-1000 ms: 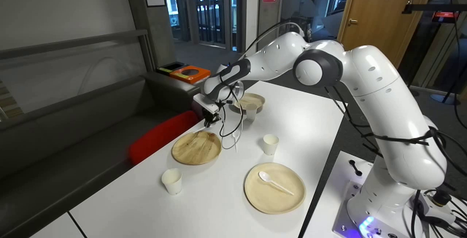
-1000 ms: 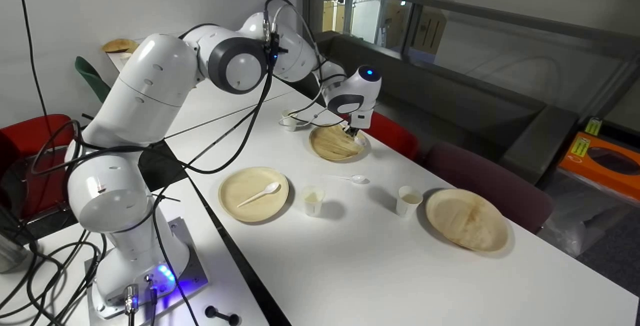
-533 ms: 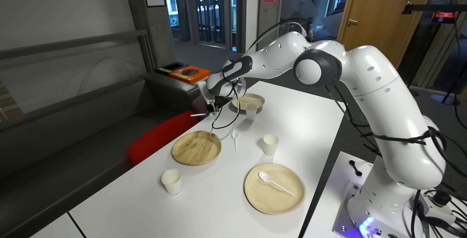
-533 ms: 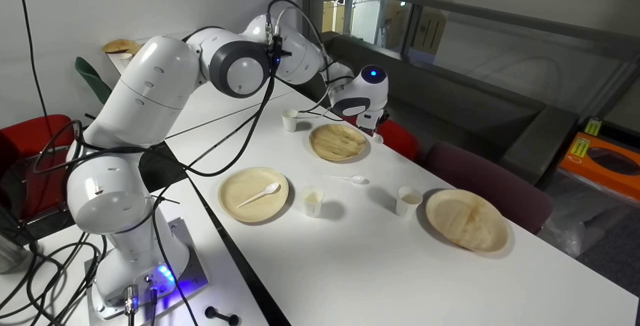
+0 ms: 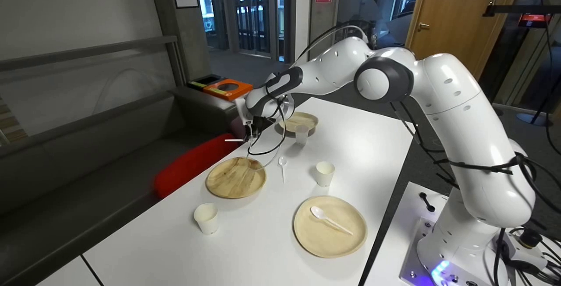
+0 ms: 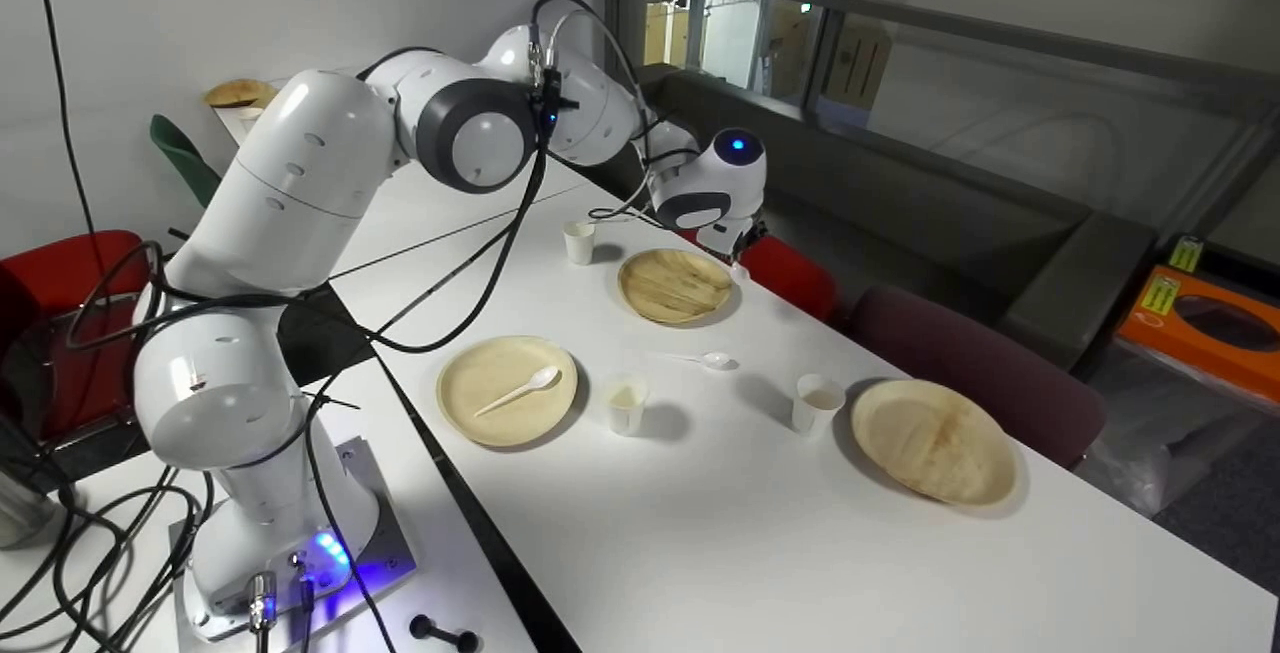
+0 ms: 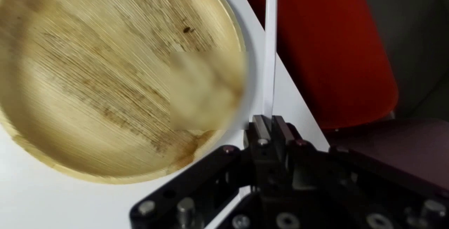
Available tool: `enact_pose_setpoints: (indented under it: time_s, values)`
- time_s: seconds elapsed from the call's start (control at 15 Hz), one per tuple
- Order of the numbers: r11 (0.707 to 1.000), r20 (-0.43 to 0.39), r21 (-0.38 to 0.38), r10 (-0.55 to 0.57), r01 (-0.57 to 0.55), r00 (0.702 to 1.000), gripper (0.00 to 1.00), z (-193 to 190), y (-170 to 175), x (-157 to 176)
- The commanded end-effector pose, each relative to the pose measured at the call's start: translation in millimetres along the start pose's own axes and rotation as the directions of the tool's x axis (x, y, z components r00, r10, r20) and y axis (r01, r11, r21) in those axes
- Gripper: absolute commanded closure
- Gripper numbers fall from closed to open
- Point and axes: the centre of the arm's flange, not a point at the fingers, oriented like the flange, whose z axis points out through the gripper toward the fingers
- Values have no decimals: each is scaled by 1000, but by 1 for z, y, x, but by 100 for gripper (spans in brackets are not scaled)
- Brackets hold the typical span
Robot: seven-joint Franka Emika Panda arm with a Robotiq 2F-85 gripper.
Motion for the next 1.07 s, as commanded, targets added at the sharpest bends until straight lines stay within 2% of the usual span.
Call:
enact_pose_setpoints:
  time_s: [0.0, 0.2, 0.33, 0.6, 1.0]
  values:
    - [995, 47, -82, 54, -50, 997, 98, -22, 7, -4]
    - [992, -14, -96, 83, -84, 996, 98, -23, 10, -5]
    - [989, -84, -87, 111, -118, 990, 98, -22, 10, -1]
    - [982, -257, -76, 145, -170, 956, 98, -20, 13, 8]
    - [966, -112, -46, 249, -255, 962, 98, -33, 13, 4]
